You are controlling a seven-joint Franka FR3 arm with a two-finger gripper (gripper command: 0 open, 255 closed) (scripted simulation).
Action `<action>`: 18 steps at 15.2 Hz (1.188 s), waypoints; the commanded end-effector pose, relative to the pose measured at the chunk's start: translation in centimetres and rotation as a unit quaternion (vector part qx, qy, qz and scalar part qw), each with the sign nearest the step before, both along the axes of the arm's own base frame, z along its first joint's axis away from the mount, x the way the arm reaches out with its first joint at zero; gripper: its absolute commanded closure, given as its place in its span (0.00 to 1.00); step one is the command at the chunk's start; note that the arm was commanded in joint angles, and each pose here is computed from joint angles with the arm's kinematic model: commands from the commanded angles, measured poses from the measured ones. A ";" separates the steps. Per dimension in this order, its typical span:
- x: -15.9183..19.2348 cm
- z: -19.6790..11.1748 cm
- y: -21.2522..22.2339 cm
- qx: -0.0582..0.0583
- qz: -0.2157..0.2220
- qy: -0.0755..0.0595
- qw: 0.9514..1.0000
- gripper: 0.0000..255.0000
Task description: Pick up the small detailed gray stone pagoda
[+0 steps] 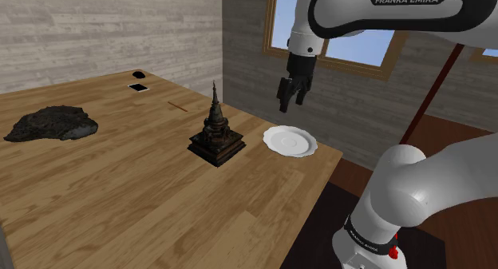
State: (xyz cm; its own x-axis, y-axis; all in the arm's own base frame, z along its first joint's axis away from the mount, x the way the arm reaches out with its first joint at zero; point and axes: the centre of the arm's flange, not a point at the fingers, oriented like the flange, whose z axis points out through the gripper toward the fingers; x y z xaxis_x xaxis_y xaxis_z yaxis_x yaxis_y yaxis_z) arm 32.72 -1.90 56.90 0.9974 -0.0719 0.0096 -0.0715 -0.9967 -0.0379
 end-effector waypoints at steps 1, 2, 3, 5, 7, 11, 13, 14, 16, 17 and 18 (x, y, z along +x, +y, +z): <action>0.0 0.0 0.0 0.000 0.000 0.000 1.000 0.00; 0.7 -0.5 0.3 0.000 0.001 -0.017 1.000 0.00; 1.4 -1.0 0.5 -0.001 0.003 -0.033 0.999 0.00; 2.8 -1.9 1.1 -0.001 0.005 -0.066 0.998 0.00; 4.3 -2.8 1.6 -0.002 0.008 -0.099 0.995 0.00; 7.5 -4.1 2.7 -0.003 0.014 -0.164 0.986 0.00; 9.1 -4.6 3.3 -0.004 0.016 -0.197 0.980 0.00; 9.9 -4.8 3.6 -0.004 0.018 -0.213 0.977 0.00; 11.6 -5.2 4.1 -0.005 0.020 -0.245 0.969 0.00; 12.4 -5.3 4.4 -0.005 0.022 -0.261 0.965 0.00; 13.2 -5.4 4.7 -0.006 0.023 -0.277 0.961 0.00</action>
State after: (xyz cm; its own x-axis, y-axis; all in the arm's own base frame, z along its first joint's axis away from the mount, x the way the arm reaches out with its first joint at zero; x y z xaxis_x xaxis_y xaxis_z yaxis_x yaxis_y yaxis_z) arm 45.42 2.45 51.61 0.8616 -0.0276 0.5068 -0.0047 -0.9989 -0.0464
